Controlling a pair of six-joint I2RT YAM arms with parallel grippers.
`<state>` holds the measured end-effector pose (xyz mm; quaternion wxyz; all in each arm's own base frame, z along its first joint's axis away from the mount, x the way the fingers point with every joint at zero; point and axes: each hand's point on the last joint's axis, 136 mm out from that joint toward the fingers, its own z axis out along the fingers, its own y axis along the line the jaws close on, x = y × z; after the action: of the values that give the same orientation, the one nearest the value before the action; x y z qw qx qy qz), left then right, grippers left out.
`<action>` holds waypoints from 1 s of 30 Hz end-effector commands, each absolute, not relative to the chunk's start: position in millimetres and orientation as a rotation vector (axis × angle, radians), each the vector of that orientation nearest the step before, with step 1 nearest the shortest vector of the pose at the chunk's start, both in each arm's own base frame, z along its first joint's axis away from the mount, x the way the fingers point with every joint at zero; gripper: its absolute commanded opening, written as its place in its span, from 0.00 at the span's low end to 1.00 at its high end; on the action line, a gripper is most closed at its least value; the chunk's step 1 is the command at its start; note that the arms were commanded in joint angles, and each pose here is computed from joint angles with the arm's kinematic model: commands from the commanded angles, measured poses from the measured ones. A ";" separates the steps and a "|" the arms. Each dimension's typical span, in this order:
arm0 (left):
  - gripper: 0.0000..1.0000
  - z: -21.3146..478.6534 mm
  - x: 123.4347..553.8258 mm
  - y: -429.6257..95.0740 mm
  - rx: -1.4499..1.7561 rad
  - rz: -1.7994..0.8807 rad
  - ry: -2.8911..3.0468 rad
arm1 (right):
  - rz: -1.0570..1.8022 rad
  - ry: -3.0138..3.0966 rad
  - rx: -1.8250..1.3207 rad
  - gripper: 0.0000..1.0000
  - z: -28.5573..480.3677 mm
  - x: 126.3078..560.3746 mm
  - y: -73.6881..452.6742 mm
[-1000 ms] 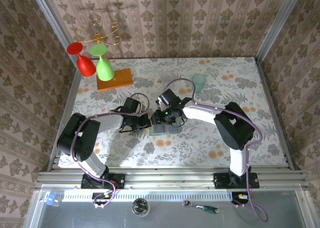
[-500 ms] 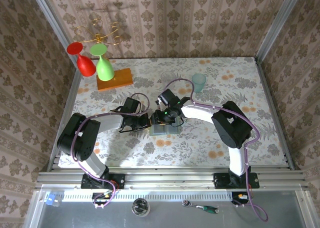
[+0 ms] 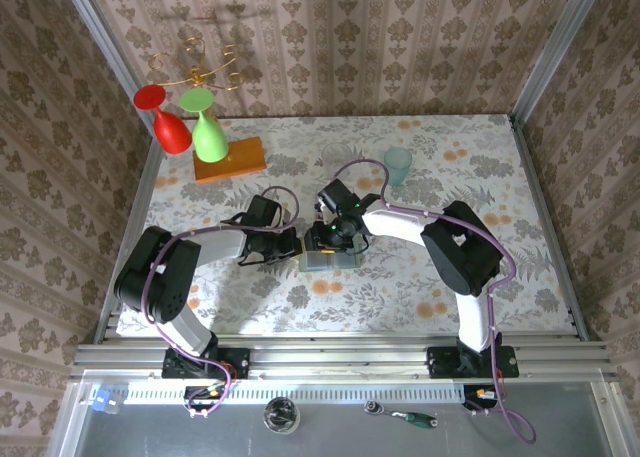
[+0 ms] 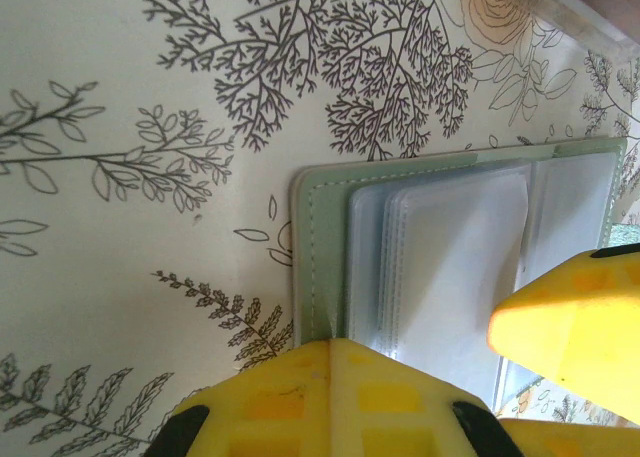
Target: Take the credit cards out of the card holder
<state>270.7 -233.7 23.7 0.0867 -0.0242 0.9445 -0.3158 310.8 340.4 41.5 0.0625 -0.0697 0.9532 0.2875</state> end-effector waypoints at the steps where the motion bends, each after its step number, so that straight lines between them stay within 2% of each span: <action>1: 0.00 15.4 267.1 -230.0 -0.102 -0.930 2.847 | 0.802 2.908 -0.144 0.45 37.0 314.7 328.1; 20: 0.00 18.5 267.9 -229.9 -0.097 -0.926 2.842 | 0.797 2.894 -0.082 0.46 40.3 317.4 308.4; 26: 0.00 39.5 275.4 -232.6 -0.084 -0.945 2.784 | 0.815 2.896 -0.074 0.46 38.5 317.4 307.9; 30: 0.04 51.4 278.8 -238.2 -0.073 -0.978 2.756 | 0.833 2.892 -0.067 0.46 37.9 317.5 308.0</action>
<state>272.5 -234.7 33.7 0.0978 -0.0210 0.9414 -0.3222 318.8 312.6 32.9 0.0634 -0.0302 0.9598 0.2718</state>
